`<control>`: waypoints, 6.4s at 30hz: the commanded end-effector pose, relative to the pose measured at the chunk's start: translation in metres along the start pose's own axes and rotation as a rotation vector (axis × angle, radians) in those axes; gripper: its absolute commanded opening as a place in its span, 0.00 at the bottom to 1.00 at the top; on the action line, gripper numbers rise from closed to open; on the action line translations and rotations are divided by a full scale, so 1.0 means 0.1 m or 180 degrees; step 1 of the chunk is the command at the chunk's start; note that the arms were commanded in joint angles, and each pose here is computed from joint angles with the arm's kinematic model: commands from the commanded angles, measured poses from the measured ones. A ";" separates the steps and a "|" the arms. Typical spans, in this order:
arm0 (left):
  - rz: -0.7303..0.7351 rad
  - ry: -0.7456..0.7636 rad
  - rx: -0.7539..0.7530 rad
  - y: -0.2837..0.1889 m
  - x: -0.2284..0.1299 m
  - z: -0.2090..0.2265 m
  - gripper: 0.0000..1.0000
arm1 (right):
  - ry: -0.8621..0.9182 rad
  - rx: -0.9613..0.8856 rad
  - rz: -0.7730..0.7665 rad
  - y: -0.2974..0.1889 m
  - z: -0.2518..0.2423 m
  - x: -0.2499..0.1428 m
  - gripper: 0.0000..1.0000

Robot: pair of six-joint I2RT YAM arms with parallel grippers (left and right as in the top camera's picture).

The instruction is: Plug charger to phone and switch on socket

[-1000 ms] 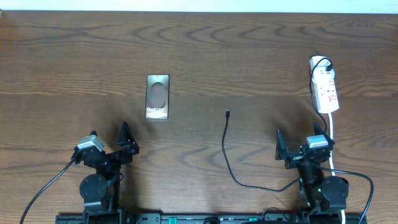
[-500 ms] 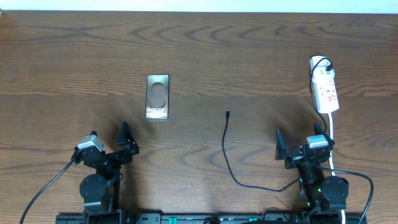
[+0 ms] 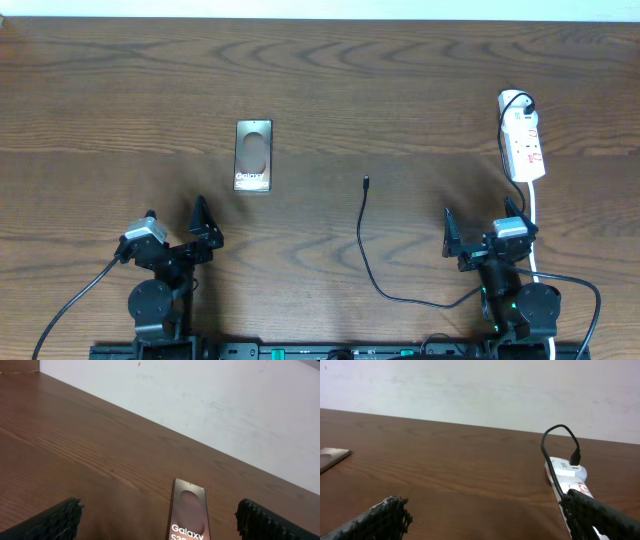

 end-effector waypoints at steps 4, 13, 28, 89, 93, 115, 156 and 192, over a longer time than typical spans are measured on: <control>0.0133 0.0035 0.0090 0.01 -0.10 0.04 0.98 | -0.0005 -0.0061 0.0007 0.00 -0.02 -0.01 0.99; 0.0133 0.0035 0.0090 0.01 -0.10 0.04 0.98 | -0.0005 -0.0061 0.0006 0.00 -0.02 -0.01 0.99; 0.0133 0.0035 0.0090 0.01 -0.10 0.04 0.98 | -0.0005 -0.0061 0.0007 0.00 -0.02 -0.01 0.99; 0.4060 0.0130 0.0733 1.32 0.95 -0.47 0.41 | -0.0005 -0.0061 0.0006 0.00 -0.02 -0.01 0.99; 0.4069 0.0129 0.0735 1.40 0.87 -0.44 0.76 | -0.0005 -0.0061 0.0007 0.00 -0.02 -0.01 0.99; 0.4121 0.0469 0.0467 1.72 0.34 -0.70 0.99 | -0.0005 -0.0061 0.0007 0.00 -0.02 -0.01 0.99; 0.4950 0.0532 0.0625 2.04 -0.99 -0.74 0.84 | -0.0005 -0.0061 0.0007 0.00 -0.02 -0.01 0.99; 0.4475 0.0904 0.0867 2.22 -0.95 -0.66 0.98 | -0.0005 -0.0061 0.0007 0.00 -0.02 -0.01 0.99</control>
Point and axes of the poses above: each gripper's point midway between its finger pads, its own y axis out along the fingers, its own z axis along the line the jaws close on, x = y × z, the point moved 9 cm from there along -y, back along the fingers, and after that the axes turned 3 degrees about y, right-handed, at the moved point
